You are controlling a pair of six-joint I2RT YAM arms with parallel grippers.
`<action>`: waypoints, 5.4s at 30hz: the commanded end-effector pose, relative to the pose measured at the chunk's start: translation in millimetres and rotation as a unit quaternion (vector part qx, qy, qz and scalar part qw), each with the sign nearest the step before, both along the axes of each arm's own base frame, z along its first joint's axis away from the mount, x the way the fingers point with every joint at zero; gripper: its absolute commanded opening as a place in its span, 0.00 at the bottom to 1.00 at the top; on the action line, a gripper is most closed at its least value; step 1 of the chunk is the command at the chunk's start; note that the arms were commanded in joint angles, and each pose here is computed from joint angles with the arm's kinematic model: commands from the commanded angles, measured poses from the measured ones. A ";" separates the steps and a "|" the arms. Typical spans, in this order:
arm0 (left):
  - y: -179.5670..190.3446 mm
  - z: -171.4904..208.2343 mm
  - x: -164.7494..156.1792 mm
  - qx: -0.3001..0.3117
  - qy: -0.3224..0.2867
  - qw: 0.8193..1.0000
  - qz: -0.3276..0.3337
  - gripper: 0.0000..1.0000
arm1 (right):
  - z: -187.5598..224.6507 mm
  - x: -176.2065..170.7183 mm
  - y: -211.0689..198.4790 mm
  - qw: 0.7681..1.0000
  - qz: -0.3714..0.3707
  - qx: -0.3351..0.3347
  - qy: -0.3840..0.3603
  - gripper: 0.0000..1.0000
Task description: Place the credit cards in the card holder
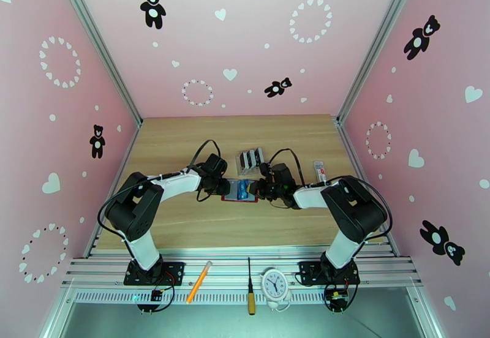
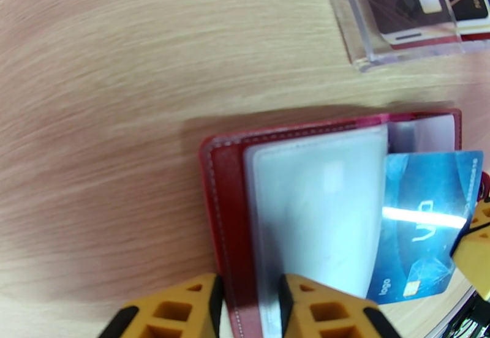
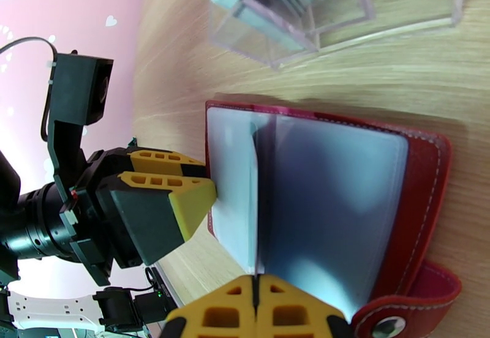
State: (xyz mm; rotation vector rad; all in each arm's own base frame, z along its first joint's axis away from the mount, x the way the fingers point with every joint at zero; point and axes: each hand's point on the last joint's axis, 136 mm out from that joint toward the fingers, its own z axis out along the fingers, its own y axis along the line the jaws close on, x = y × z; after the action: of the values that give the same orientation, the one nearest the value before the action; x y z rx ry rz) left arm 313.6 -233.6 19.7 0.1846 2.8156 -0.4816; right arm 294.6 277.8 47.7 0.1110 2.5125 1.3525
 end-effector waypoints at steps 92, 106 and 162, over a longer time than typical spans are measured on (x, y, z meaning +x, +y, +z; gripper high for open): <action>-1.3 -13.5 -19.5 -0.011 0.039 0.999 0.015 0.32 | -22.5 -0.5 6.6 0.999 -0.017 0.001 0.031 0.00; -0.4 -13.9 -20.8 -0.011 0.040 0.999 0.016 0.32 | -21.6 -2.7 11.0 0.999 -0.004 -0.016 0.031 0.02; -16.6 -15.1 -32.7 -0.046 0.053 0.997 0.021 0.32 | -2.8 0.9 30.2 0.977 0.085 -0.195 -0.004 0.24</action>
State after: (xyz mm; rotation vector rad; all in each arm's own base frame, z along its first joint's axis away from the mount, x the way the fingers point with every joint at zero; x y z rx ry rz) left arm 311.6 -244.9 19.4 0.0554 2.7868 -0.5903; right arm 295.3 312.5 43.9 -0.1744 2.7616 0.9462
